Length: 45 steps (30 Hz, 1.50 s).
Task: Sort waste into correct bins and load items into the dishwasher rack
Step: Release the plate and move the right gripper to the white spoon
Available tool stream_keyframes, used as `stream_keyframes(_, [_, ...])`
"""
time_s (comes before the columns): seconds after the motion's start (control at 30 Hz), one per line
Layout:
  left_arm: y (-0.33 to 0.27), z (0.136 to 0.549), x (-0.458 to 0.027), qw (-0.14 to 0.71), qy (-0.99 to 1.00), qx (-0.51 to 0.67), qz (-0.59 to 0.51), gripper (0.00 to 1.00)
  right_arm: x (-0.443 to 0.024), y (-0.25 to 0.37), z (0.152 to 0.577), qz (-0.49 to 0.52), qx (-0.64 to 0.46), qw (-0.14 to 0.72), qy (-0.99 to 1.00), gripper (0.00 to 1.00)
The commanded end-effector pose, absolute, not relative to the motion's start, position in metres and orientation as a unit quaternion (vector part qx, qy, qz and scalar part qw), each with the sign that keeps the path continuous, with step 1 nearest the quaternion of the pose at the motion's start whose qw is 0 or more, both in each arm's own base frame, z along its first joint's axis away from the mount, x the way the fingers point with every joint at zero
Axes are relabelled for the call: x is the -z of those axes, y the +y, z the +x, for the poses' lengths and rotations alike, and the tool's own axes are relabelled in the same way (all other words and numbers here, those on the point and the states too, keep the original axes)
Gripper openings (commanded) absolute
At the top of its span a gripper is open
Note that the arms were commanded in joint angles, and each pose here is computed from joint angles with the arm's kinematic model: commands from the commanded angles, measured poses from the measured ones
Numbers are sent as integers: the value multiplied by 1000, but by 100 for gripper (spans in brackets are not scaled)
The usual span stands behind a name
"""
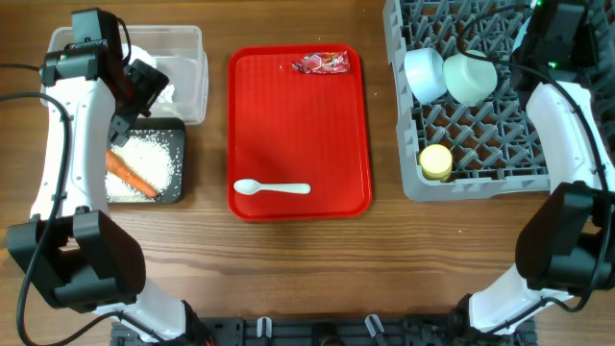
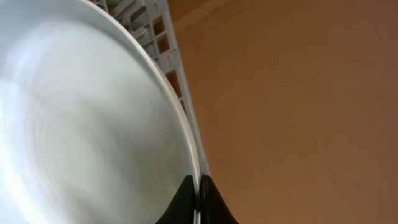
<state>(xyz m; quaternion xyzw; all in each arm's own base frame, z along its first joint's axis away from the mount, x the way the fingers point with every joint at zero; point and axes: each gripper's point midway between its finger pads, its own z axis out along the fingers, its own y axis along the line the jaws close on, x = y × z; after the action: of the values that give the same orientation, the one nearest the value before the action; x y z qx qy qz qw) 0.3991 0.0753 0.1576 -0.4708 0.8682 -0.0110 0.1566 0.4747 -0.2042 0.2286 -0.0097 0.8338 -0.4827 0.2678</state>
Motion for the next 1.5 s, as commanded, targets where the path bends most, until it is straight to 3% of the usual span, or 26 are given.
stream_keyframes(0.0, [76,397,-169,171,863,12,-476,100,-231,-206,477,-2,488,269,830,42])
stream_keyframes(0.03, [76,397,-169,171,863,12,-476,100,-231,-206,477,-2,488,269,830,81])
stream_keyframes(0.07, [76,397,-169,171,863,12,-476,100,-231,-206,478,-2,489,269,830,100])
stream_keyframes(0.23, [76,397,-169,171,863,12,-476,100,-245,-210,475,48,496,296,815,100])
stream_keyframes(0.6, [76,397,-169,171,863,12,-476,100,-341,-165,465,136,456,453,754,100])
stream_keyframes(0.7, [76,397,-169,171,863,12,-476,100,-317,-96,480,75,336,479,808,100])
stream_keyframes(0.8, [76,397,-169,171,863,12,-476,100,-273,15,482,30,121,474,872,100])
stream_keyframes(0.97, [76,397,-169,171,863,12,-476,100,-235,188,437,-63,-236,351,904,100])
stream_keyframes(1.03, [76,397,-169,171,863,12,-476,100,-233,217,426,-60,-287,321,900,100])
stream_keyframes(1.2, [76,397,-169,171,863,12,-476,100,-234,258,414,-116,-308,322,888,100])
stream_keyframes(1.47, [76,397,-169,171,863,12,-476,100,-259,239,435,-82,-232,345,906,100])
